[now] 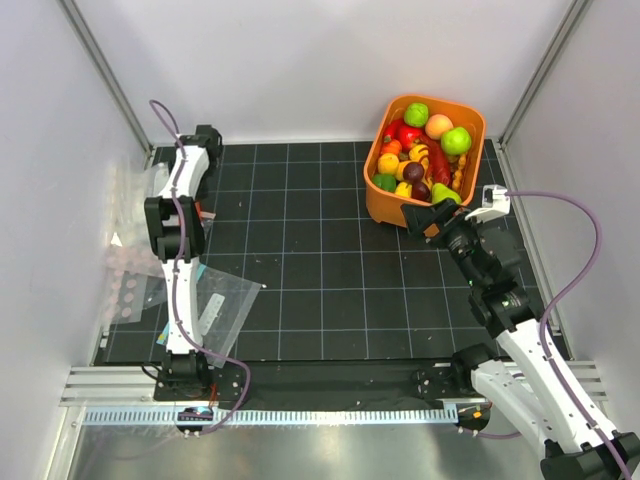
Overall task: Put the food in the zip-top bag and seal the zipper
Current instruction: Pick up the zipper food storage bag at the center of the board.
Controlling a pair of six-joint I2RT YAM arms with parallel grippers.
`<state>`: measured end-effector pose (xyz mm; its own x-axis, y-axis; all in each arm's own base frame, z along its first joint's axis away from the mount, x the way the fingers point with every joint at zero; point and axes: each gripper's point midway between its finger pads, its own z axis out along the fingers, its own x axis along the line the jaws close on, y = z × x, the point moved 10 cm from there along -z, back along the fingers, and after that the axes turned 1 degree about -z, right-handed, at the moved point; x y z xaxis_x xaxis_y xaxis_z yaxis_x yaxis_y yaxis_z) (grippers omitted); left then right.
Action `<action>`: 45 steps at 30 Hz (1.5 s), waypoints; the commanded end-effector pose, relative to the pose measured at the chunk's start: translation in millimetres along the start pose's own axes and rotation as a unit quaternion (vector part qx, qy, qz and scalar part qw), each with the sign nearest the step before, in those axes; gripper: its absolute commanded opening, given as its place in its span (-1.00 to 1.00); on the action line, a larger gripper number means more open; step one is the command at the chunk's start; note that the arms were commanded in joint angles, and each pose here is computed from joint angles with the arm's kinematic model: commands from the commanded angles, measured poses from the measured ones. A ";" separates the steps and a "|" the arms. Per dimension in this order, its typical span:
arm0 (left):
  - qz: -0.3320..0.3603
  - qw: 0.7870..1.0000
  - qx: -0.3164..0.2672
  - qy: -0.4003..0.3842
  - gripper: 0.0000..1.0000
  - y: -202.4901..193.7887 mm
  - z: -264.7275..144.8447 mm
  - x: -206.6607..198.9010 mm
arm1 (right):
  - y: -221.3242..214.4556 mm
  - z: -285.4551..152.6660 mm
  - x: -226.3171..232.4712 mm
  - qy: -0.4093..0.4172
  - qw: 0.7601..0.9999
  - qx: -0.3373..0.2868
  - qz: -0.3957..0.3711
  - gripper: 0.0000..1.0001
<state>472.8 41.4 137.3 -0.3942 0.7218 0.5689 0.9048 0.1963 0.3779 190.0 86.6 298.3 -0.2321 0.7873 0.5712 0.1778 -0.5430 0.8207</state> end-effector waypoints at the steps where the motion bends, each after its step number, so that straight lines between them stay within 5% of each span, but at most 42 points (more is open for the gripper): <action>1: -0.017 1.000 -0.010 -0.014 0.11 17.3 0.3 15.5 | 7.1 -1.6 6.6 0.022 1.000 -0.022 0.002 0.99; 15: 0.002 0.999 0.029 -0.028 0.18 10.6 45.1 -8.3 | 10.2 -8.6 11.5 0.043 0.999 -0.025 0.004 0.99; 18: -0.004 0.999 0.021 -0.029 -0.27 14.0 40.0 -4.3 | 10.1 -8.5 11.8 0.044 0.999 -0.023 0.004 0.99; 19: -0.007 0.999 0.019 -0.028 -0.71 15.1 38.6 -2.1 | 10.1 -8.5 11.9 0.044 0.999 -0.023 0.004 0.99; 20: -0.008 0.999 0.019 -0.027 -0.93 14.4 36.9 -1.4 | 9.8 -8.3 11.5 0.044 0.999 -0.024 0.004 0.99; 24: -0.037 0.999 -0.008 -0.032 -0.99 22.1 17.1 13.9 | 10.1 -8.6 11.6 0.043 0.999 -0.023 0.003 0.99; 29: -0.078 0.992 -0.093 -0.044 -1.00 41.7 -55.4 41.5 | 11.8 -9.0 12.8 0.045 0.999 -0.024 0.001 0.99; 35: -0.086 0.965 -0.223 -0.109 -1.00 36.3 -188.5 49.2 | 11.0 -8.2 11.0 0.038 0.999 -0.023 -0.003 0.99; 40: -0.136 0.937 -0.214 -0.241 -1.00 5.9 -252.2 51.3 | 11.0 -5.8 11.5 0.039 0.999 -0.017 -0.006 0.99; 45: -0.172 0.866 -0.164 -0.440 -1.00 -40.0 -311.6 38.4 | 6.6 1.6 11.9 0.049 0.999 0.004 -0.014 0.93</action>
<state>389.5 -120.4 373.5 -0.2823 0.9552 -0.0890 0.5599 0.2394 0.7932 186.8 88.7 300.0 -0.2727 0.7776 0.5665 0.1912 -0.5333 0.8240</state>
